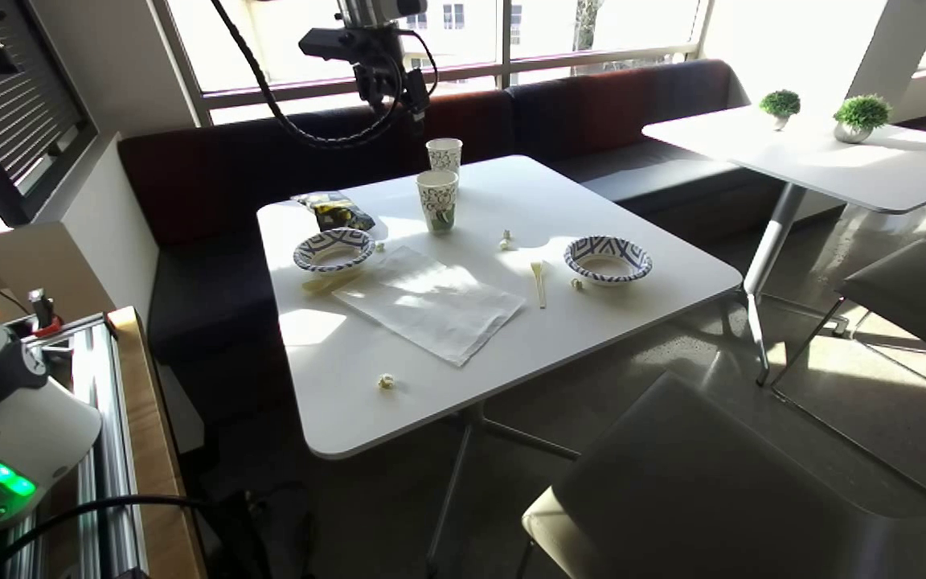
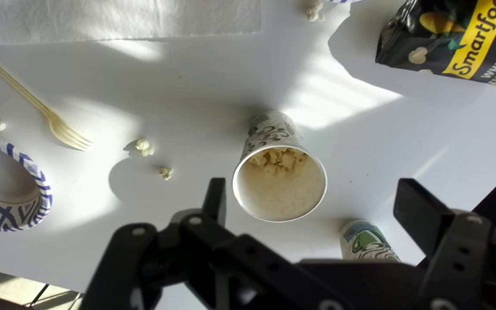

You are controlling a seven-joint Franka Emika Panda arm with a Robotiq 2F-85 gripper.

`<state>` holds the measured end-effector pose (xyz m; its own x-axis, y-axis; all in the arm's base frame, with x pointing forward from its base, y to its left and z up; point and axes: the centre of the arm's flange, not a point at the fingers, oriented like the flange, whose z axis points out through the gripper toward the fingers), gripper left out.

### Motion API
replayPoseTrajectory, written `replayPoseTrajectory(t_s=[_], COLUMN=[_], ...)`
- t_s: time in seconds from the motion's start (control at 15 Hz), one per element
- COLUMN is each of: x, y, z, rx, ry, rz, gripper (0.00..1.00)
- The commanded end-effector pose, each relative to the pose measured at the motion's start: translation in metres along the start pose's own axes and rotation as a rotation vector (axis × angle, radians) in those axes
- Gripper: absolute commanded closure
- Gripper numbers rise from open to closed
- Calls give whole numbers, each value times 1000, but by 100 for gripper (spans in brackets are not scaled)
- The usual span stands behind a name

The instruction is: Pour the contents in the cup into the bowl

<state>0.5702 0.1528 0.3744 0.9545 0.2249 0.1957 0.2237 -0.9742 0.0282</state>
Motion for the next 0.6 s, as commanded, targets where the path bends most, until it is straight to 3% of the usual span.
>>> replayPoseTrajectory(t_s=[0.0, 0.53], x=[20, 44], y=[-22, -35], z=[31, 90], rx=[-62, -47], ry=[1, 31], rz=[15, -9], gripper=[0, 0])
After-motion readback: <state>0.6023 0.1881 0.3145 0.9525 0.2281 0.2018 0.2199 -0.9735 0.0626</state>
